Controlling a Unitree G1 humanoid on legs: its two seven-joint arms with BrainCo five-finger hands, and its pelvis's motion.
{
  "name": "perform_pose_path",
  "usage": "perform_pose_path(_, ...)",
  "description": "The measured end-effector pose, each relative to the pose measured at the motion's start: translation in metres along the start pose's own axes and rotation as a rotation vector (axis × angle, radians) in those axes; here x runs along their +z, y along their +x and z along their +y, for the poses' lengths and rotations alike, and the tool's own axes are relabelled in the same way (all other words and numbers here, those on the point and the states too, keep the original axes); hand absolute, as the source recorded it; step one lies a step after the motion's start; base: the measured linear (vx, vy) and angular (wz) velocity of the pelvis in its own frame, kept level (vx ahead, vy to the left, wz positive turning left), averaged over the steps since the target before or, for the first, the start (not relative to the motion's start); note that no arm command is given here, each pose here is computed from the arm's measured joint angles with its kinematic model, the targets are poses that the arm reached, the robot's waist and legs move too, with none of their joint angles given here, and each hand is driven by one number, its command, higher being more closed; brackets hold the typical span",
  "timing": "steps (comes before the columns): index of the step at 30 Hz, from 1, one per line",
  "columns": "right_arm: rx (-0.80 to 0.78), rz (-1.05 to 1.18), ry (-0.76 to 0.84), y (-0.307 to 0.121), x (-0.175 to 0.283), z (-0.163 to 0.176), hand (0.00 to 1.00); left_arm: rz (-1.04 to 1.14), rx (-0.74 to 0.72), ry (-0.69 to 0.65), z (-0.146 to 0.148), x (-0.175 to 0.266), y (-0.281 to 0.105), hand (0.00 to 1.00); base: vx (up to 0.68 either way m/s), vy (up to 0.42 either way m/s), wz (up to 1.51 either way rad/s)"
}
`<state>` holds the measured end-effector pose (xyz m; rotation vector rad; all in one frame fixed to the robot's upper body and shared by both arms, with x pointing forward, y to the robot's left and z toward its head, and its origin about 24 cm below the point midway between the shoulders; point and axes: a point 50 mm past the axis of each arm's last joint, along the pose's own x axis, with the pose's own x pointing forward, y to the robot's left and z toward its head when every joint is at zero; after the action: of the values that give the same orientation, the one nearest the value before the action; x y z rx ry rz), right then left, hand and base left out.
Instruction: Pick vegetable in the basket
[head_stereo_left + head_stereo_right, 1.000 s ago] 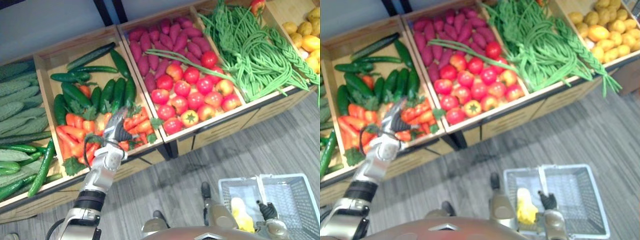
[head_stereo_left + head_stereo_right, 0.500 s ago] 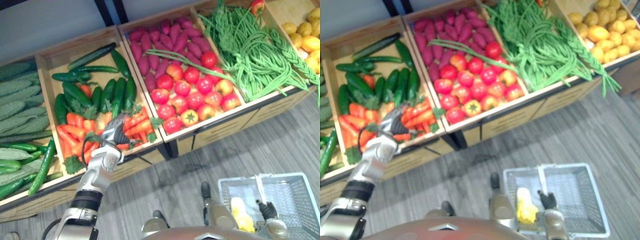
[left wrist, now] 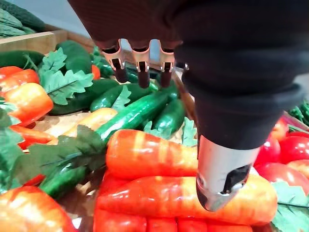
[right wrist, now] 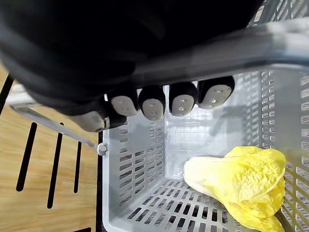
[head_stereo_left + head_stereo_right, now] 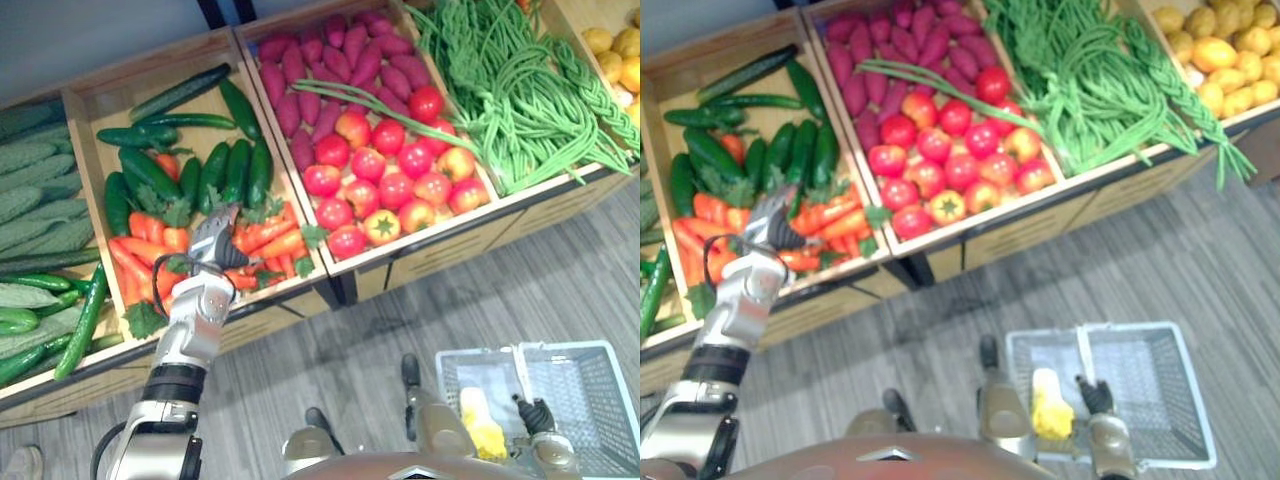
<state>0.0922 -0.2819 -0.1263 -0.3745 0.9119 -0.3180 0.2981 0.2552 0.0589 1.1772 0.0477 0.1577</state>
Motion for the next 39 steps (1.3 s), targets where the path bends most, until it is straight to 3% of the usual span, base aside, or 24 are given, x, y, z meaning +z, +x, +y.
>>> perform_pose_path(28,0.025,-0.084,0.006,0.011,0.032,0.003,1.0,-0.025,0.028,-0.034,0.004,0.011,0.006,0.0,0.0,-0.037,-0.06)
perform_pose_path(29,0.025,-0.086,0.006,0.011,0.033,0.003,1.0,-0.027,0.032,-0.034,0.005,0.012,0.007,1.0,-0.01,-0.042,-0.03)
perform_pose_path(39,0.03,-0.09,-0.001,0.011,0.034,0.005,1.0,-0.016,0.103,-0.044,0.02,0.013,0.014,1.0,-0.01,-0.035,-0.04)
